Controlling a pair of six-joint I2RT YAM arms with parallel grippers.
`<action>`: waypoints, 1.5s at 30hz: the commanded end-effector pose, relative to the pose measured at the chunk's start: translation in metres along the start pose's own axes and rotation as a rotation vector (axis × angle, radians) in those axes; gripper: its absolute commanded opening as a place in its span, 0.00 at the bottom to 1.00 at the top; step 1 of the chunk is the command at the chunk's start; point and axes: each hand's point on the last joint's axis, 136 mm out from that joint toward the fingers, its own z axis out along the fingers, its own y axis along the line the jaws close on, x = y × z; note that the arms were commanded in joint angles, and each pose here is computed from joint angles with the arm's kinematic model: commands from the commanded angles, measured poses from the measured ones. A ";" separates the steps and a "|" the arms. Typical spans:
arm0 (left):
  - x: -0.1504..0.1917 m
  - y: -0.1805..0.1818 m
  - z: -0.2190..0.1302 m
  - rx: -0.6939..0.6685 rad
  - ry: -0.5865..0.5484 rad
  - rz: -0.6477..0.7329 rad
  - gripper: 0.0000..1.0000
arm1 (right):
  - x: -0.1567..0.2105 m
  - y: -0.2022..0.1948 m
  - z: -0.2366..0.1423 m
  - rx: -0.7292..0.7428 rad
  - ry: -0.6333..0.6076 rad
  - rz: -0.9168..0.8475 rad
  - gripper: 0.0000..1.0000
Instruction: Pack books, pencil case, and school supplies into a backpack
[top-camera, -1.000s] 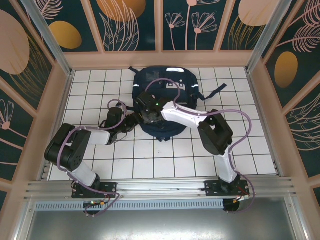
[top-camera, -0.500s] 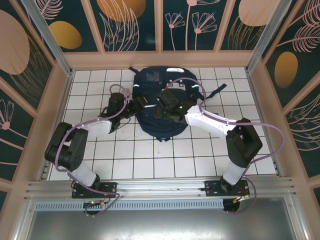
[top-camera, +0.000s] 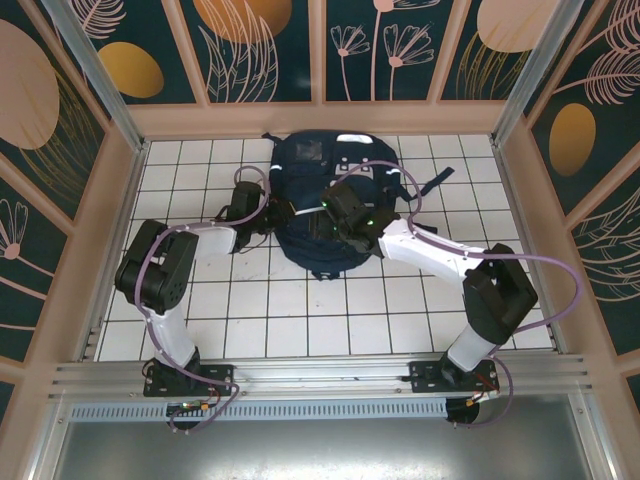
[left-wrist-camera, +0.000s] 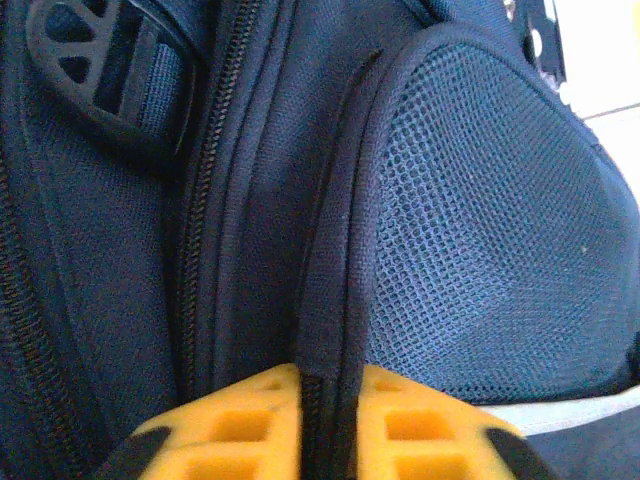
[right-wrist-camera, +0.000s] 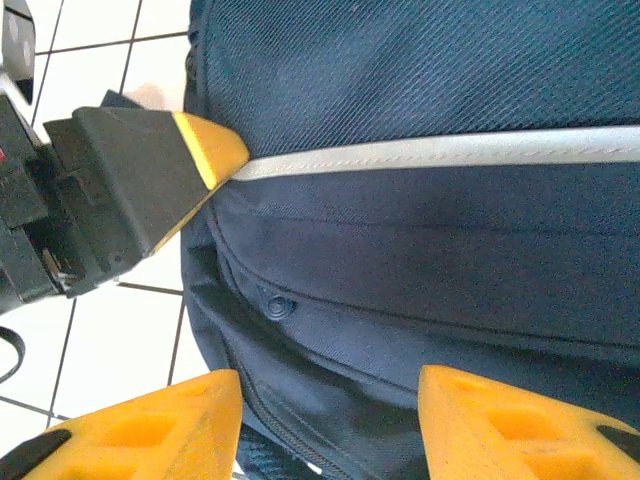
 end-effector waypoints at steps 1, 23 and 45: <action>0.004 -0.008 0.002 0.035 0.021 -0.007 0.00 | 0.001 0.005 -0.003 -0.048 -0.011 0.000 0.49; -0.015 -0.094 -0.067 0.361 -0.045 -0.226 0.00 | 0.009 0.052 0.037 -0.246 0.003 -0.172 0.53; -0.018 -0.069 -0.064 0.280 -0.090 -0.212 0.00 | 0.025 0.037 0.025 -0.226 0.059 -0.243 0.00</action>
